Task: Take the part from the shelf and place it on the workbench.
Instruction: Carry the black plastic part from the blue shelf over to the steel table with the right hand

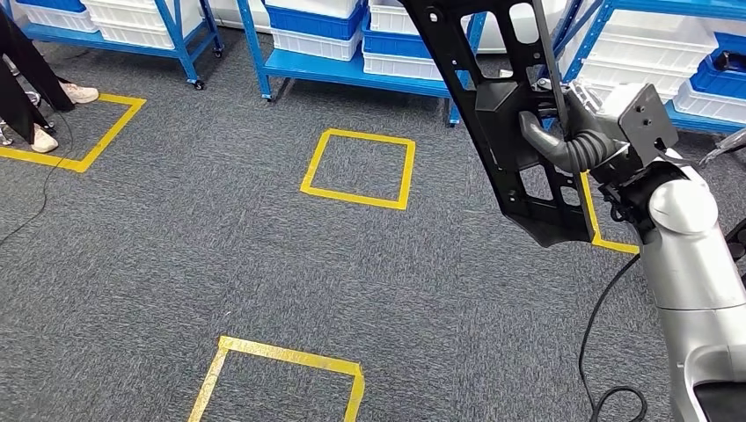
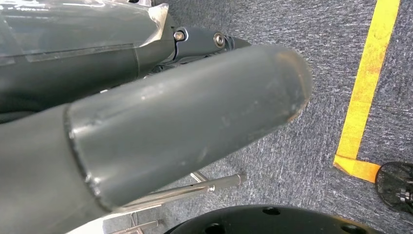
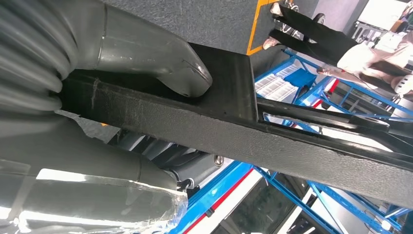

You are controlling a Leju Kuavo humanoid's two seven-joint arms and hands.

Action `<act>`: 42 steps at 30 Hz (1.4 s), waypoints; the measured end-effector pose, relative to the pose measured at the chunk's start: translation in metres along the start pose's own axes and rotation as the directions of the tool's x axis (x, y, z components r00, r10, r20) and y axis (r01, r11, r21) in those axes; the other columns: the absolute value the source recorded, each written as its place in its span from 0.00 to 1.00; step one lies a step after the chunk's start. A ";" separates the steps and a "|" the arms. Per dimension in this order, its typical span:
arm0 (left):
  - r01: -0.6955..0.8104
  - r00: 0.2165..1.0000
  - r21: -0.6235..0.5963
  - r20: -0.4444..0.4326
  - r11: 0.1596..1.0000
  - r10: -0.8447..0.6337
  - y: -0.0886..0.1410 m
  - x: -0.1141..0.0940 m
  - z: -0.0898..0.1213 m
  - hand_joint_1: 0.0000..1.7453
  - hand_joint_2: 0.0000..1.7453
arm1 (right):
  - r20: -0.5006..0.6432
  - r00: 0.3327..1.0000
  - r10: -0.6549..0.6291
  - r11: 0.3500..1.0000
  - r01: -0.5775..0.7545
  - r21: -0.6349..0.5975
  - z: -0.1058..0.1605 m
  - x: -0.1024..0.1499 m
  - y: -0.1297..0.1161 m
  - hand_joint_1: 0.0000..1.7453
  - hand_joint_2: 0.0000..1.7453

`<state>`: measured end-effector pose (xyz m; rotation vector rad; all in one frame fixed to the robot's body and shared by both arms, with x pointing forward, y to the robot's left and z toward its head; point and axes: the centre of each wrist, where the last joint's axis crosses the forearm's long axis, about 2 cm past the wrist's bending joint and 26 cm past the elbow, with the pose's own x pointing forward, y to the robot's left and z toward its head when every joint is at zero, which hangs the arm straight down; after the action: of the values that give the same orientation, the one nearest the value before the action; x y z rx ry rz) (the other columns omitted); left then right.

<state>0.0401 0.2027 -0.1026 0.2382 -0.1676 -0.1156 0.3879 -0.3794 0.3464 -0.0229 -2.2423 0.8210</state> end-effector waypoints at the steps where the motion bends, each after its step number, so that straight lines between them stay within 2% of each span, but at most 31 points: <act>1: 0.000 1.000 0.001 -0.004 1.000 0.000 0.000 0.000 0.000 0.00 0.00 | 0.001 1.000 0.004 1.000 -0.004 0.000 0.000 0.000 0.000 1.00 1.00; 12: -0.015 0.999 0.016 -0.050 1.000 0.016 0.000 0.000 0.000 0.00 0.00 | 0.014 1.000 0.002 1.000 -0.002 0.006 -0.007 0.001 0.001 1.00 1.00; 17: -0.166 0.972 0.196 -0.131 0.967 0.193 0.008 -0.007 -0.001 0.00 0.00 | -0.012 1.000 -0.009 1.000 0.009 -0.003 0.002 0.003 -0.012 1.00 1.00; 21: -0.146 0.965 0.315 -0.165 0.938 0.206 0.021 -0.011 -0.005 0.00 0.00 | -0.027 1.000 0.002 1.000 -0.002 -0.006 0.009 0.005 -0.016 1.00 1.00; 26: -0.120 0.973 0.265 -0.158 0.957 0.166 0.027 -0.010 -0.008 0.00 0.00 | -0.037 0.999 0.014 1.000 -0.015 -0.011 0.013 0.007 -0.019 1.00 1.00; 35: -0.025 0.989 0.117 -0.143 0.993 0.042 0.019 -0.005 -0.007 0.00 0.00 | -0.027 0.999 0.043 0.999 -0.043 -0.018 0.019 0.015 -0.027 1.00 1.00; 42: -0.008 0.990 0.091 -0.139 0.996 0.021 0.018 -0.003 -0.006 0.00 0.00 | -0.030 0.999 0.043 0.999 -0.043 -0.016 0.025 0.012 -0.022 1.00 1.00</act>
<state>0.0400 0.2215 -0.1049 0.3339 -0.0353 -0.0766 0.3681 -0.4073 0.3531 -0.0906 -2.2279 0.8194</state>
